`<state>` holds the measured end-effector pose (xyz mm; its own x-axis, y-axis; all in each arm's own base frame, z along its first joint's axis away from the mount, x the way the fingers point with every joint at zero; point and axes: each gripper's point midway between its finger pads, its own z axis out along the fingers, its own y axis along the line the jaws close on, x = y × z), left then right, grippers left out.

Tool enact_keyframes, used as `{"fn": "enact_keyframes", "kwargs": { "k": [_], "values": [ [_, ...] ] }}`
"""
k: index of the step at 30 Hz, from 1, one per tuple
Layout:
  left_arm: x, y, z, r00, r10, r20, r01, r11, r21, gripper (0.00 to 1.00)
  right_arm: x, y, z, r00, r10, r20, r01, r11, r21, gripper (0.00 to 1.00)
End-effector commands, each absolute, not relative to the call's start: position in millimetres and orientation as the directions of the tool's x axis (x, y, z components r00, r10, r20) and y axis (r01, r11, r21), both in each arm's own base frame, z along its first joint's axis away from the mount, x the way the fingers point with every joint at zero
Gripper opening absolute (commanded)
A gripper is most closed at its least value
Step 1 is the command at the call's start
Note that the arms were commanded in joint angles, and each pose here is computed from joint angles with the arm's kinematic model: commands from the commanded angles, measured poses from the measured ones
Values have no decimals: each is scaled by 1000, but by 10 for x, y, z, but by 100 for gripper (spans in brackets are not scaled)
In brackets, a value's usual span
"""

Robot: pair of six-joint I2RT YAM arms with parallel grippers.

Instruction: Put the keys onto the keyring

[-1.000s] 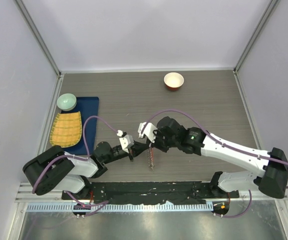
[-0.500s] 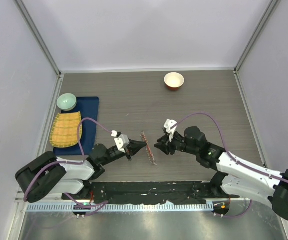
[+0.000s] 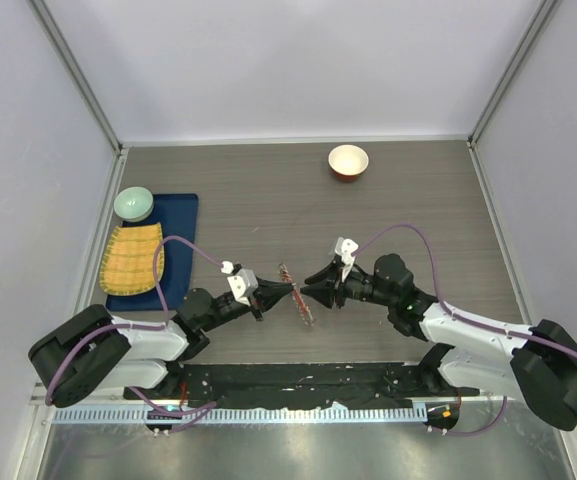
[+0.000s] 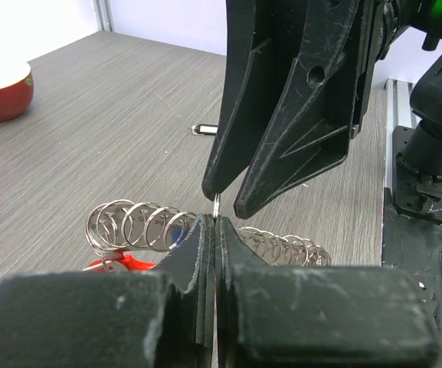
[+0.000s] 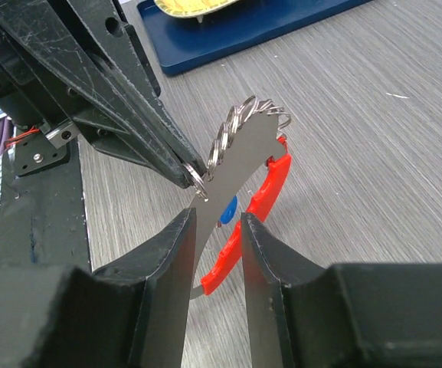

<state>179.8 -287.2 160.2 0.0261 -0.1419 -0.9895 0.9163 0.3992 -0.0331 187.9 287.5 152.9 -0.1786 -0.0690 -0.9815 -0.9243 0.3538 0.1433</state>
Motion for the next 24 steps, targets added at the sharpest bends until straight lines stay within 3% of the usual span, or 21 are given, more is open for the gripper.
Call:
{"fn": "enact_keyframes", "kwargs": {
  "k": [1,15,18,24],
  "values": [
    [1730,-2826,2321,214,-346,-914,916,395,65,0,1847,2996,1814,-100,10,-995,-958,268,99,36],
    [1662,-2881,2364,207,-357,-911,934,348,76,0,1852,3050,1737,-83,-3,-997,-970,227,80,36],
    [1646,-2894,2352,202,-356,-913,939,336,77,0,1837,3062,1744,-79,-3,-997,-974,211,77,32],
    [1638,-2895,2357,200,-357,-912,940,333,76,0,1833,3055,1748,-78,-4,-997,-977,202,75,15]
  ]
}}
